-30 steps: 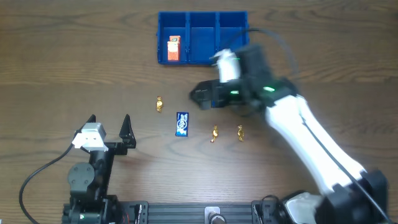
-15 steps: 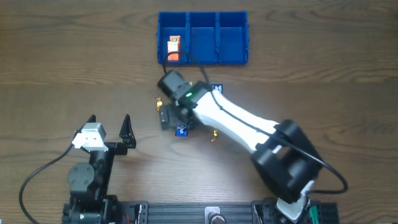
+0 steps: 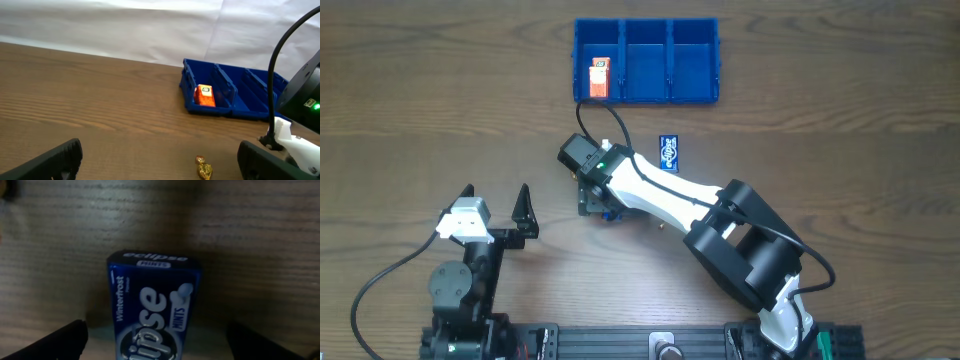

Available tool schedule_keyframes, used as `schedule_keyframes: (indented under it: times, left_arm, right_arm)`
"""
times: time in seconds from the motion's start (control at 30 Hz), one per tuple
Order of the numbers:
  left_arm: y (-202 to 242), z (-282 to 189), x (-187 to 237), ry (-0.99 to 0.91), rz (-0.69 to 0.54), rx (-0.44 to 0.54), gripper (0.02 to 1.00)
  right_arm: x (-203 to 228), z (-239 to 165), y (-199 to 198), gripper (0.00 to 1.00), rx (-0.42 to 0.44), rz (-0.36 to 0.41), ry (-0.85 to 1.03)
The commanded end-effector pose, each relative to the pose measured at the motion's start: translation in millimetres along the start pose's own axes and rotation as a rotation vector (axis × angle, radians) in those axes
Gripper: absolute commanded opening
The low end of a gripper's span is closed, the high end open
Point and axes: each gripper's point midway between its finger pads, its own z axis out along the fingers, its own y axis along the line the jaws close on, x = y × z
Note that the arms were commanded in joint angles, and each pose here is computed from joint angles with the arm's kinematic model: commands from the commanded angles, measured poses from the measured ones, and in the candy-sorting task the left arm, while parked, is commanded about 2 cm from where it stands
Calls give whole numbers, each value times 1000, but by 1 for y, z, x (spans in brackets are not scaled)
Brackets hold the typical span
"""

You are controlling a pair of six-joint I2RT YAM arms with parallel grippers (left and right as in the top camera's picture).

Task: Sort Candies Into Trays

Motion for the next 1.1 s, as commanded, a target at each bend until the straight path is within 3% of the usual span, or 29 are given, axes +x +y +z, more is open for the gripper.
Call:
schedule_keyframes:
  times: [0.03, 0.1, 0.3, 0.47, 0.63, 0.8, 0.93, 1.1]
  left_arm:
    - [1, 1, 16, 49, 4, 5, 996]
    - [1, 1, 16, 49, 3, 5, 998]
    - [1, 1, 16, 49, 3, 5, 998]
    - [1, 1, 16, 49, 3, 4, 998]
    - [1, 1, 16, 49, 3, 5, 996]
    - [1, 1, 16, 49, 4, 5, 998]
    - [1, 1, 16, 49, 3, 5, 996]
    - [1, 1, 16, 49, 4, 5, 998]
  right_arm:
    - [-9, 3, -2, 829, 24, 47, -31]
    - [-9, 3, -2, 776, 22, 47, -32]
    - [-9, 2, -2, 498, 22, 45, -32]
    - [-9, 2, -2, 358, 21, 45, -32]
    - [-9, 2, -1, 318, 21, 44, -33]
    - [-20, -21, 1, 264, 31, -11, -66]
    - [-52, -75, -10, 257, 94, -50, -149]
    - [-129, -159, -25, 266, 73, -81, -329]
